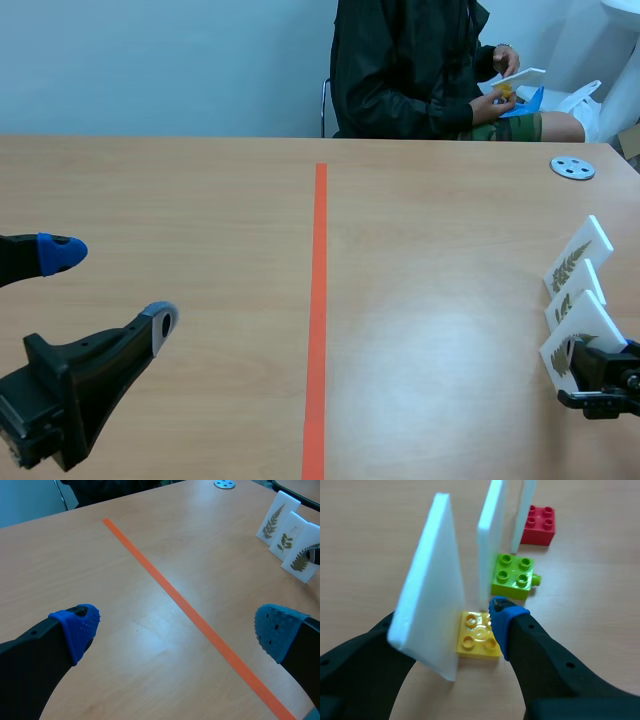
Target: Sort the leaf by its shape. The table is split by an orange tape line. A compound leaf with several leaflets goes to the left side, a simple leaf with one blade goes to the right side. Return to the home posture when a red brick is placed on the table.
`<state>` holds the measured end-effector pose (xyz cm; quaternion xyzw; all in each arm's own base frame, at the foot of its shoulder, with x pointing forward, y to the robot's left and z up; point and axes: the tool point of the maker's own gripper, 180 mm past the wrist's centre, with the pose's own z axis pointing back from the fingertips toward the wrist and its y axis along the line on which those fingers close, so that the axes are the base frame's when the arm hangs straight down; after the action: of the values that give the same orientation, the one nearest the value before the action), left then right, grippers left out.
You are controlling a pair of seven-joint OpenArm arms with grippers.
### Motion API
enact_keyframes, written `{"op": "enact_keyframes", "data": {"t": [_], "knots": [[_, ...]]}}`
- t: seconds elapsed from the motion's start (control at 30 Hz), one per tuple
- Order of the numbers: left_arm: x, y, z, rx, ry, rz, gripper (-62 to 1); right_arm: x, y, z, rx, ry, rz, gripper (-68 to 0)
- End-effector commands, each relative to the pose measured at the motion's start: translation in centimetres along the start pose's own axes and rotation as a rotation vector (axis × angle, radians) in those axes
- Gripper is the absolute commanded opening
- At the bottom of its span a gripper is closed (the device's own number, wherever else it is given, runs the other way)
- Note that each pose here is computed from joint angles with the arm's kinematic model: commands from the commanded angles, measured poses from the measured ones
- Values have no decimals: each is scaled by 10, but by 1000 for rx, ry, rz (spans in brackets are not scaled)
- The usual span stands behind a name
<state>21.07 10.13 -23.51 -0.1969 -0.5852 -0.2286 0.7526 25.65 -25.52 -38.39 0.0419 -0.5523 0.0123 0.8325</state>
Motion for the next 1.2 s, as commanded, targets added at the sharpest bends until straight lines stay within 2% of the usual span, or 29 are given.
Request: {"op": "enact_keyframes", "data": {"t": [0.0, 0.2, 0.33, 0.5, 0.57, 0.67, 0.8, 0.87, 1.0, 1.1, 1.17], "knots": [[6, -1, -1, -2, -28, 8, 14, 24, -9, 0, -9, -66, 20, -440], [6, -1, -1, -2, -28, 8, 14, 43, -10, 0, -10, -104, 42, -436], [6, -1, -1, -2, -28, 8, 14, 58, -3, -1, 13, -130, 65, -338], [6, -1, -1, -2, -28, 8, 14, 85, 12, -1, 75, -170, 104, -290], [6, -1, -1, -2, -28, 8, 14, 97, 15, 0, 87, -171, 118, -251], [6, -1, -1, -2, -28, 8, 14, 119, 16, 4, 85, -188, 134, -158], [6, -1, -1, -2, -28, 8, 14, 151, 33, 11, 142, -234, 160, -51], [6, -1, -1, -2, -28, 8, 14, 164, 46, 15, 185, -245, 179, -34], [6, -1, -1, -2, -28, 8, 14, 180, 65, 21, 225, -227, 201, -34], [6, -2, -1, -3, -28, 8, 14, 198, 78, 29, 295, -298, 140, -35], [6, -2, -1, -3, -28, 8, 14, 202, 83, 33, 334, -314, 135, -35]]}}
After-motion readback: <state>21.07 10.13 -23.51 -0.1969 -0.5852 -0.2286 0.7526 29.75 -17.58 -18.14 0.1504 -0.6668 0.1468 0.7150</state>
